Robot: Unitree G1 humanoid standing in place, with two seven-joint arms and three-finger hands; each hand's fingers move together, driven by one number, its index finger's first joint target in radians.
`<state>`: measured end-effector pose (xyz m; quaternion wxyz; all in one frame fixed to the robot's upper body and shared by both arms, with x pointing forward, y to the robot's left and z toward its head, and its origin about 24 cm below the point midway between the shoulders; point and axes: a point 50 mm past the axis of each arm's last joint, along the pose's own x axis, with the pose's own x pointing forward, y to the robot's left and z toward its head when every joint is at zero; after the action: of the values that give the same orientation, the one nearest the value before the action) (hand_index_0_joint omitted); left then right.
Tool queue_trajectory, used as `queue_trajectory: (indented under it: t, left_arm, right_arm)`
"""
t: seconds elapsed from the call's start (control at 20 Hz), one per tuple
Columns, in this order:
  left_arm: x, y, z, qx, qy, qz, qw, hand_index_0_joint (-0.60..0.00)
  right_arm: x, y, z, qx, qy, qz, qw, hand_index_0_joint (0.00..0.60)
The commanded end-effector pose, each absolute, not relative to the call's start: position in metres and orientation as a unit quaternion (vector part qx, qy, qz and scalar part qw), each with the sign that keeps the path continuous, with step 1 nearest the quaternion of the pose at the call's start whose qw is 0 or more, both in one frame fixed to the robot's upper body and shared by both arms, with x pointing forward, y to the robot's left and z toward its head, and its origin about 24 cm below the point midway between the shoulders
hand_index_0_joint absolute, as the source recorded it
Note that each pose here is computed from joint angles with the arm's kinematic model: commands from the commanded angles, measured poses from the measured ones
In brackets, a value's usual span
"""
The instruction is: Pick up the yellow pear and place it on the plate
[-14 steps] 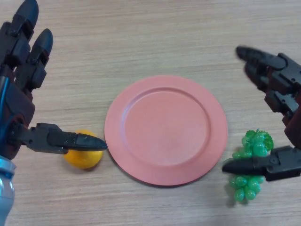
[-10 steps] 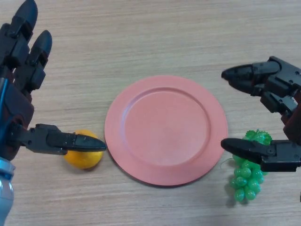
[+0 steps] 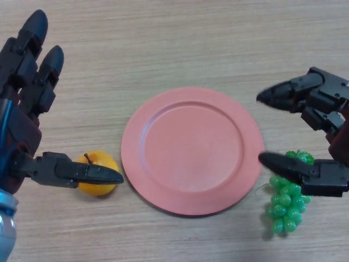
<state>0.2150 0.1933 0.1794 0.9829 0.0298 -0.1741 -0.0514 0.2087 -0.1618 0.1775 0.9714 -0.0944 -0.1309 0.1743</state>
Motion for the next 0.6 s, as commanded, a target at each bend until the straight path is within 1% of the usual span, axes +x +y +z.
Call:
queue_trajectory:
  t: [0.05,0.1,0.15,0.2,0.3,0.35,0.4,0.5,0.55,0.6]
  left_arm:
    - [0.201,0.206,0.200,0.078,-0.264,-0.041,0.960,0.000]
    - [0.202,0.210,0.193,0.099,-0.251,-0.042,0.962,0.000]
    - [0.203,0.216,0.188,0.119,-0.248,-0.037,0.961,0.000]
    - [0.204,0.222,0.182,0.133,-0.255,-0.025,0.957,0.000]
    - [0.207,0.237,0.170,0.171,-0.247,0.006,0.954,0.000]
    - [0.208,0.242,0.164,0.179,-0.248,0.013,0.952,0.000]
    - [0.209,0.248,0.157,0.188,-0.241,0.018,0.952,0.000]
    - [0.214,0.254,0.141,0.205,-0.227,0.028,0.952,0.000]
    - [0.218,0.256,0.134,0.216,-0.225,0.037,0.949,0.000]
    - [0.222,0.260,0.126,0.216,-0.219,0.047,0.950,0.000]
  right_arm:
    - [0.200,-0.162,0.201,-0.101,-0.219,0.170,0.956,0.000]
    - [0.201,-0.162,0.200,-0.099,-0.214,0.171,0.957,0.000]
    - [0.202,-0.162,0.200,-0.099,-0.210,0.172,0.957,0.000]
    - [0.202,-0.161,0.200,-0.103,-0.209,0.173,0.957,0.000]
    - [0.204,-0.161,0.199,-0.105,-0.210,0.172,0.957,0.000]
    - [0.204,-0.161,0.199,-0.105,-0.212,0.172,0.956,0.000]
    - [0.204,-0.161,0.200,-0.108,-0.212,0.172,0.956,0.000]
    - [0.204,-0.161,0.199,-0.114,-0.214,0.172,0.955,0.000]
    - [0.204,-0.161,0.199,-0.113,-0.214,0.171,0.955,0.000]
    - [0.205,-0.161,0.199,-0.111,-0.214,0.171,0.955,0.000]
